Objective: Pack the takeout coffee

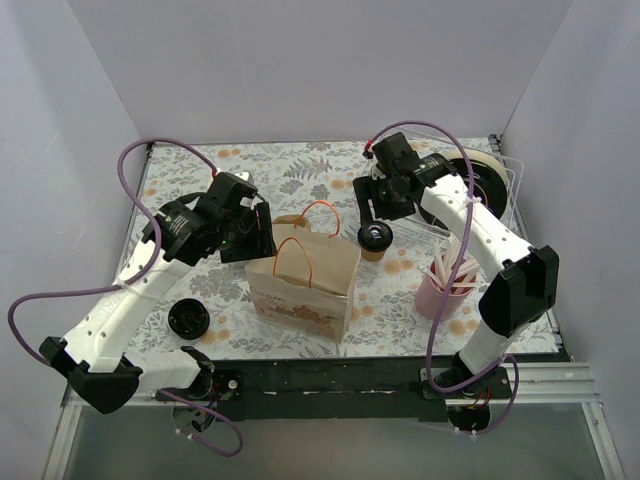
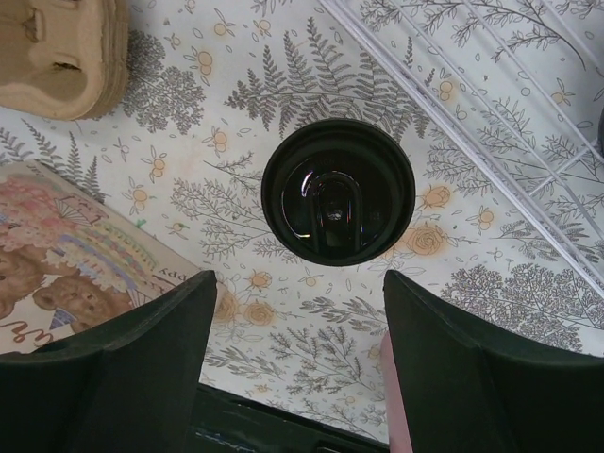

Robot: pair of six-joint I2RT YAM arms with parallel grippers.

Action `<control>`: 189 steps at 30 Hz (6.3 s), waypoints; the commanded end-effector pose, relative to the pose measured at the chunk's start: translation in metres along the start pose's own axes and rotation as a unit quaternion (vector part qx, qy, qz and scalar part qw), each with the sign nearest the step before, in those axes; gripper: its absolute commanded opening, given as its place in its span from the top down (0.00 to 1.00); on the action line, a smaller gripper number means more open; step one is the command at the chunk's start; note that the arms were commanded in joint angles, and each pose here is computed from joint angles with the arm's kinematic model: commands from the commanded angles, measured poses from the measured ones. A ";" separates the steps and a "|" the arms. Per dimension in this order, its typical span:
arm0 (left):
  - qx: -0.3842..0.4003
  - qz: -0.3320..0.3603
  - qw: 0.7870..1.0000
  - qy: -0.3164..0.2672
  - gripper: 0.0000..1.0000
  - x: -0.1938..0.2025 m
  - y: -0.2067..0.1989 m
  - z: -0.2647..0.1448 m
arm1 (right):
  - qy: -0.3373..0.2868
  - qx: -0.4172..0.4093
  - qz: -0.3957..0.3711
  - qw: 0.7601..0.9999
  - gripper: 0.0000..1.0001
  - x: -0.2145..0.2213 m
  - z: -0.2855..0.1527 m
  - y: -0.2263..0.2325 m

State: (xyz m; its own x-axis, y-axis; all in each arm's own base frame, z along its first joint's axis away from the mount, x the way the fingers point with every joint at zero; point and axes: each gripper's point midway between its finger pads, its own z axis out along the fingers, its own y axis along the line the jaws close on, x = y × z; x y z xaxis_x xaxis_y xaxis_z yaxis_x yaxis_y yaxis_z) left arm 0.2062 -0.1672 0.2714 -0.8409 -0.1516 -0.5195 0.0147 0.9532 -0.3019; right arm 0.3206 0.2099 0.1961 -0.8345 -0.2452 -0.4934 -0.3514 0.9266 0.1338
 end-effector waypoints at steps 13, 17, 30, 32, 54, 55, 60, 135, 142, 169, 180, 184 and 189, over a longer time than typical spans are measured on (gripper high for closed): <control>0.065 -0.031 0.997 -0.006 1.00 -0.004 -0.024 -0.010 | 0.054 0.037 -0.026 0.998 0.15 0.006 0.030 -0.018; 0.092 -0.058 0.994 -0.020 1.00 -0.010 -0.035 -0.012 | 0.069 0.040 -0.031 0.996 0.15 0.010 0.039 -0.022; 0.051 -0.055 0.997 -0.036 1.00 -0.004 -0.010 -0.014 | 0.082 0.019 -0.041 0.996 0.16 0.017 0.051 -0.017; 0.055 -0.063 0.996 -0.036 1.00 -0.002 -0.010 -0.014 | 0.083 0.019 -0.042 0.995 0.16 0.019 0.052 -0.017; 0.031 -0.068 0.996 -0.046 1.00 0.001 0.004 -0.017 | 0.074 0.020 -0.047 0.996 0.11 0.016 0.068 -0.019; 0.030 -0.067 0.996 -0.046 1.00 0.001 0.004 -0.016 | 0.072 0.019 -0.048 0.996 0.10 0.016 0.069 -0.018; 0.031 -0.065 0.996 -0.048 1.00 0.000 0.004 -0.017 | 0.072 0.027 -0.044 0.996 0.10 0.015 0.075 -0.021; 0.266 0.094 0.940 -0.190 1.00 -0.028 -0.065 -0.023 | -0.322 -0.183 -0.376 0.849 0.60 0.004 -0.215 0.111; 0.247 0.108 0.937 -0.222 1.00 -0.035 -0.056 -0.021 | -0.303 -0.212 -0.395 0.841 0.59 0.006 -0.208 0.124; 0.322 0.097 0.911 -0.237 1.00 -0.017 -0.068 -0.017 | -0.288 -0.143 -0.514 0.795 0.61 0.057 -0.159 0.134; 0.308 0.224 0.880 -0.283 1.00 -0.019 -0.065 -0.011 | -0.303 -0.093 -0.547 0.775 0.59 0.033 -0.141 0.141; 0.333 0.222 0.878 -0.263 1.00 -0.008 -0.071 -0.009 | -0.310 -0.085 -0.540 0.778 0.59 0.023 -0.147 0.144; 0.378 0.208 0.872 -0.230 1.00 0.008 -0.080 -0.014 | -0.276 -0.094 -0.546 0.785 0.59 0.038 -0.143 0.137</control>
State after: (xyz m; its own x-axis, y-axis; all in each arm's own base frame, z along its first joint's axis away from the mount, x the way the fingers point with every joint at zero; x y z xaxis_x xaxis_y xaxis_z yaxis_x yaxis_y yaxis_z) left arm 0.2067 -0.2317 0.2951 -0.3652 -0.0740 -0.9280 0.7125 0.6194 -0.3298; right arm 0.1829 0.2911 0.2957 0.2857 -0.6827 -0.6726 -0.8410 0.1579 -0.5175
